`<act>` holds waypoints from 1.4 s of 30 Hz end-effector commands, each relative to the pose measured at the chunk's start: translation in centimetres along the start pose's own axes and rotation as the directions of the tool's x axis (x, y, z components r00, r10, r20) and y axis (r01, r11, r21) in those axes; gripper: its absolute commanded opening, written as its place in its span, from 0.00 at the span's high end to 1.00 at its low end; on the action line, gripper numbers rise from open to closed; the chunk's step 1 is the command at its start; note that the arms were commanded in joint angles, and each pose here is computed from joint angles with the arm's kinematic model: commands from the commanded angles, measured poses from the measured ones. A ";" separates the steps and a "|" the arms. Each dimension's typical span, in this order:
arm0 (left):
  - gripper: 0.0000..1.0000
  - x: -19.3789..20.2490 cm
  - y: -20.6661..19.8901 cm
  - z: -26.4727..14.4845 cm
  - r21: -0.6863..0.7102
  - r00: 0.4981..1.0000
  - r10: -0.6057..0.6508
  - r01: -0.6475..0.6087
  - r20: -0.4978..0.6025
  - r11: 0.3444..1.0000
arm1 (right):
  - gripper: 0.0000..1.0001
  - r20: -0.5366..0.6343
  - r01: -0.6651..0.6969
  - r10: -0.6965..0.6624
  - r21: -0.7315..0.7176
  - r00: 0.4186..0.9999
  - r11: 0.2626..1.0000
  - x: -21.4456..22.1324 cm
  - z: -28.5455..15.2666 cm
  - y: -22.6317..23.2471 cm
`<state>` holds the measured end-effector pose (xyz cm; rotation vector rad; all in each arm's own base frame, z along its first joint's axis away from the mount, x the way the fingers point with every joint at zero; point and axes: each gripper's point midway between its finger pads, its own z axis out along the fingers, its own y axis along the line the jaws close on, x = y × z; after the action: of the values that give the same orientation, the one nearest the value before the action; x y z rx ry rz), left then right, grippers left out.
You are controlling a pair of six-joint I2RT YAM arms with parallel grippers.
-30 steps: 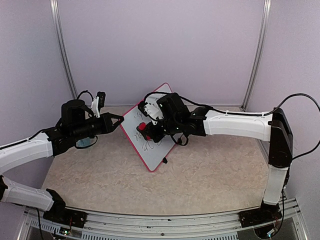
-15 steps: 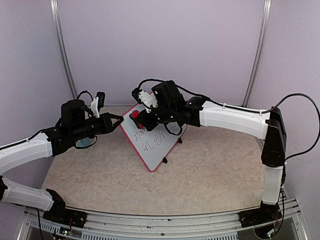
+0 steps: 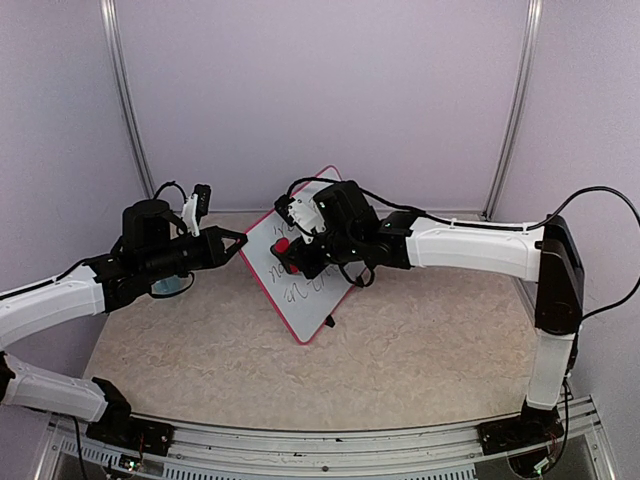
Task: Erase the whiteboard
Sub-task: Erase the whiteboard at the center of the board.
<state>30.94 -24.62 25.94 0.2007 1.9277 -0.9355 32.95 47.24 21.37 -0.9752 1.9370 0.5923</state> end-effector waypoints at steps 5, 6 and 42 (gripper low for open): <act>1.00 -0.6 -3.0 -0.7 0.107 1.000 0.018 -0.018 0.005 0.994 | 1.00 0.007 -0.004 0.004 0.017 1.000 1.000 -1.8 0.5 -0.7; 1.00 -0.6 -3.1 -0.7 0.108 1.000 0.018 -0.018 0.003 0.994 | 1.00 0.014 -0.002 0.002 0.021 1.000 1.000 -2.3 0.6 -0.7; 1.00 -1.3 -3.6 -1.0 0.115 1.000 0.028 -0.029 0.011 0.993 | 1.00 0.015 0.016 -0.017 0.068 1.000 0.998 -3.2 -0.2 -1.9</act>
<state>30.64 -24.74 26.02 0.2073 1.9290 -0.9356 33.93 47.06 22.70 -0.9605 1.9401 0.5426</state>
